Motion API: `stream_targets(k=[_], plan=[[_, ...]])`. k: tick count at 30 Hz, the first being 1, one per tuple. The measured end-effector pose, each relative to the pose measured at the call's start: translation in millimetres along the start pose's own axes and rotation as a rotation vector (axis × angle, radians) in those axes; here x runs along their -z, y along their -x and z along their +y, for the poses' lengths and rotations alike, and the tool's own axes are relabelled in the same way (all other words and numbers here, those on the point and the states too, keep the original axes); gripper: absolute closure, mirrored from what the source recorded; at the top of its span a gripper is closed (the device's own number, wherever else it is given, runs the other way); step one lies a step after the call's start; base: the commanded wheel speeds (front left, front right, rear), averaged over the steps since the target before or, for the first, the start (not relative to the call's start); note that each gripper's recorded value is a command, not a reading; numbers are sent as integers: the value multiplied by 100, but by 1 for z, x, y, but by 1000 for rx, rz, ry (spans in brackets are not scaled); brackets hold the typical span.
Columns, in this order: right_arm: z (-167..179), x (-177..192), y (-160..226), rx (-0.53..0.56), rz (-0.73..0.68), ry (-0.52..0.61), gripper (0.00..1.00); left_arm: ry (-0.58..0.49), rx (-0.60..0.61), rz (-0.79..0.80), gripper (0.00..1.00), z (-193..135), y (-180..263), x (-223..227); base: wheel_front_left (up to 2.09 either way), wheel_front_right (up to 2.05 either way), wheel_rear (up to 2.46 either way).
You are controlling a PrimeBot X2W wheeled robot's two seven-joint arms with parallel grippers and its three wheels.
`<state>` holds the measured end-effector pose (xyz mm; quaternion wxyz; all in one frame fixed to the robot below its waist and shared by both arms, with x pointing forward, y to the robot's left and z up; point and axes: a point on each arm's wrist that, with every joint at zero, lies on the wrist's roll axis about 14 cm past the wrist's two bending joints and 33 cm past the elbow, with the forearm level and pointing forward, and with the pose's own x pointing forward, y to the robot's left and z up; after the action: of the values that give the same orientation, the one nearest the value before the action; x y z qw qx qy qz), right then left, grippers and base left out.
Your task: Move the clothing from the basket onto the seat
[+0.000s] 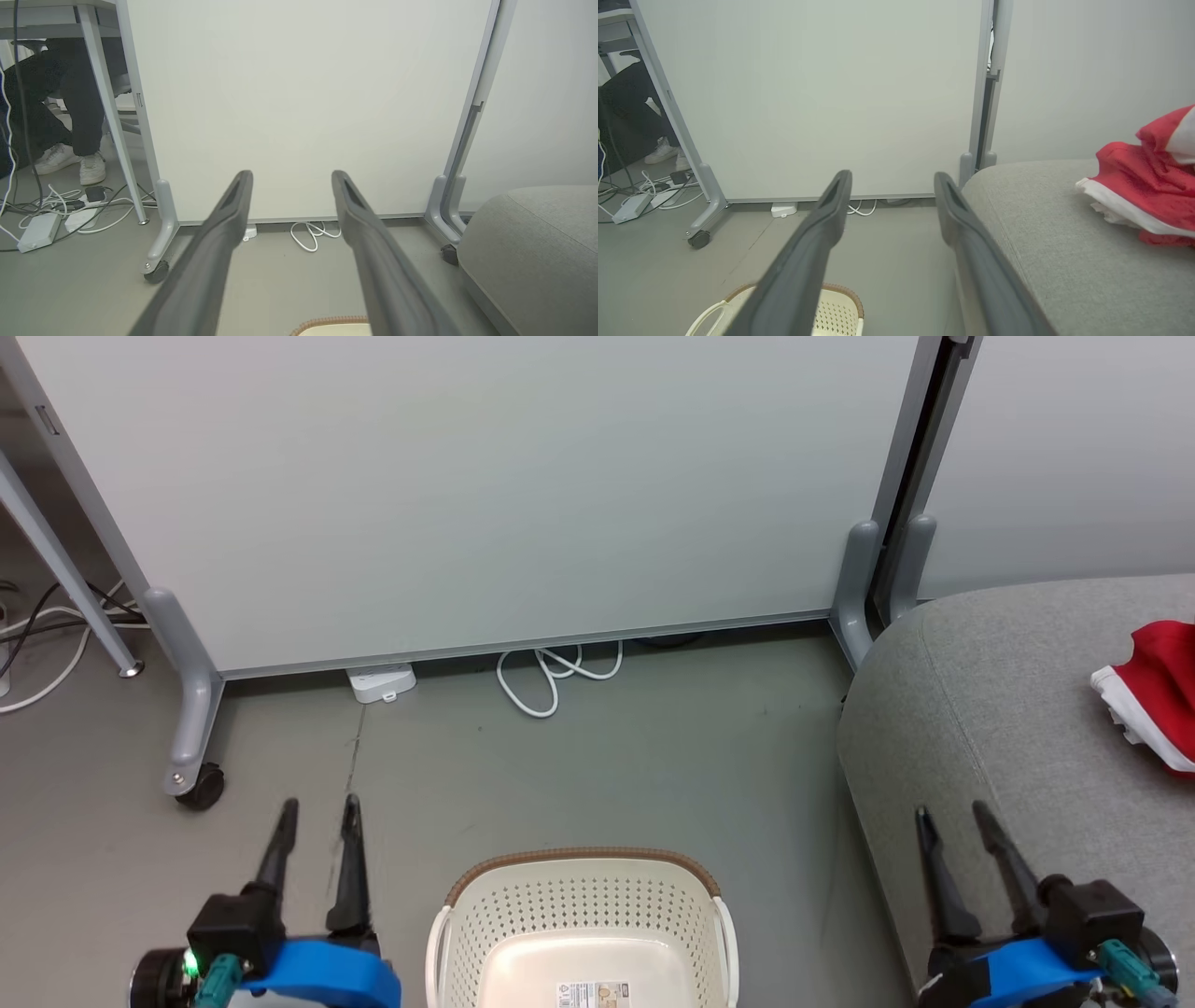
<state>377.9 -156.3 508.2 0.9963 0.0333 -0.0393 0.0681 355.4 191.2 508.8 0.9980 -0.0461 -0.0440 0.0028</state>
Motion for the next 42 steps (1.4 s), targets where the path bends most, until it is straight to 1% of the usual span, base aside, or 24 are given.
stream_targets(k=[4,6,24,42], plan=[[-1,18,7,10,60,-16,100,12,-15,76,100,4,11,22,0,0,0],[-4,22,9,26,80,-47,100,46,-29,96,100,6,12,27,0,0,0],[-19,24,10,124,90,-382,100,374,-108,118,100,17,7,29,0,0,0],[-28,22,7,176,77,-655,100,646,-141,124,100,20,0,28,0,0,0]])
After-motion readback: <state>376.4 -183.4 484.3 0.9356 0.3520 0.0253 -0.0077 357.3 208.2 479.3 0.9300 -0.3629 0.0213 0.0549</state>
